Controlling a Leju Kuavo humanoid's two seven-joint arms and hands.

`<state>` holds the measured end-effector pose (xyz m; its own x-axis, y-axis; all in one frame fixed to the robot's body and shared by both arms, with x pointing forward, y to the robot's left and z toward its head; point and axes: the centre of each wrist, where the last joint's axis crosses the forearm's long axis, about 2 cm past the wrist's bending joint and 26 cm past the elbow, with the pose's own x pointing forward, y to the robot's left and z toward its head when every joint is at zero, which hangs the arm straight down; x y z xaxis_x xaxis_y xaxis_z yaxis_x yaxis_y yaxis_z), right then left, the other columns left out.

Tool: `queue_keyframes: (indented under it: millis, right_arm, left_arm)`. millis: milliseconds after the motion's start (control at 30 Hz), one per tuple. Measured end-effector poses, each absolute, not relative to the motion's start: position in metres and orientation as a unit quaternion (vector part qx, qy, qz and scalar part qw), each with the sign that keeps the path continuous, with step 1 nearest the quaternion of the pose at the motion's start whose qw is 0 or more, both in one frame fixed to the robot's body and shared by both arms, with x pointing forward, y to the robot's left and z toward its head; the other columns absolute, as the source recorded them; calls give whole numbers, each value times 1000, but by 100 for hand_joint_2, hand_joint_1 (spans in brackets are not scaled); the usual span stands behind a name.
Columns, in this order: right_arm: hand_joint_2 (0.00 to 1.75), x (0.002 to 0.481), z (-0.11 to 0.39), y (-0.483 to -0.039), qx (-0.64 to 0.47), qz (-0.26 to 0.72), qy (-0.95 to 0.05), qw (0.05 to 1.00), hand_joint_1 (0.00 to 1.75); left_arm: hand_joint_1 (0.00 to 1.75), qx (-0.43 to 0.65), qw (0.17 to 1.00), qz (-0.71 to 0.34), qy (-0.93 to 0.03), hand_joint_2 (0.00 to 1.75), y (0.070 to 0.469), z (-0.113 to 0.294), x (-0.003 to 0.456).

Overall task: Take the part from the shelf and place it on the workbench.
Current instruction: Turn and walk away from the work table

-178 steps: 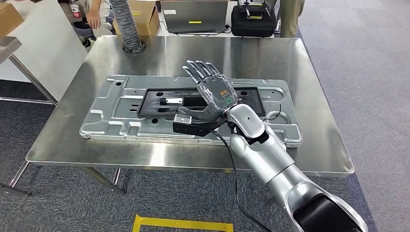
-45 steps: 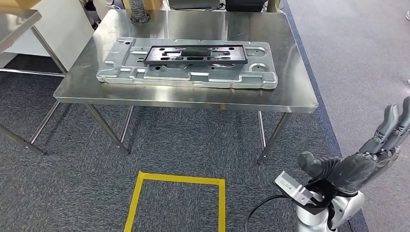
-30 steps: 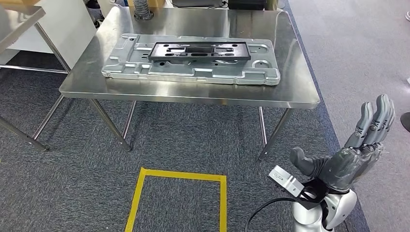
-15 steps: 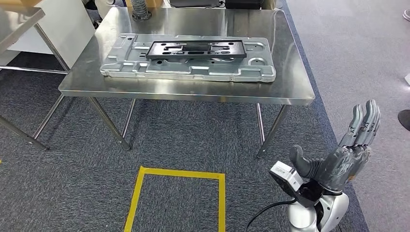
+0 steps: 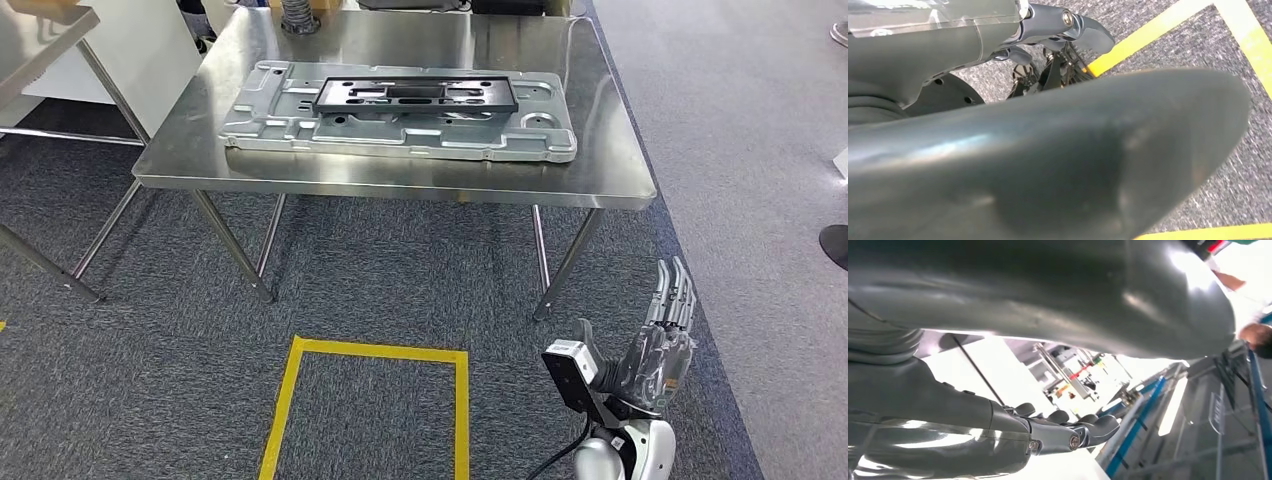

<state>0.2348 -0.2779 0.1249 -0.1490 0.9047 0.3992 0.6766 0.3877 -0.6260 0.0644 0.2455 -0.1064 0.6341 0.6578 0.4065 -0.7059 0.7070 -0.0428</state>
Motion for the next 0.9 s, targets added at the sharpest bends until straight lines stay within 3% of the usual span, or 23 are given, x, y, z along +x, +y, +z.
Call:
queue_keyframes:
  millis: [200, 500, 900]
  right_arm:
    - [0, 235, 90, -279, -505, 144, -717, 458, 0]
    - [0, 222, -11, -294, -435, 177, -611, 637, 0]
    - [0, 147, -80, -294, -323, 172, -400, 840, 0]
  left_arm:
    - [0, 61, 905, 369, -201, 0, 246, -106, 64]
    - [0, 63, 907, 365, -198, 0, 247, -107, 63]
    - [0, 65, 910, 358, -199, 0, 247, -107, 60]
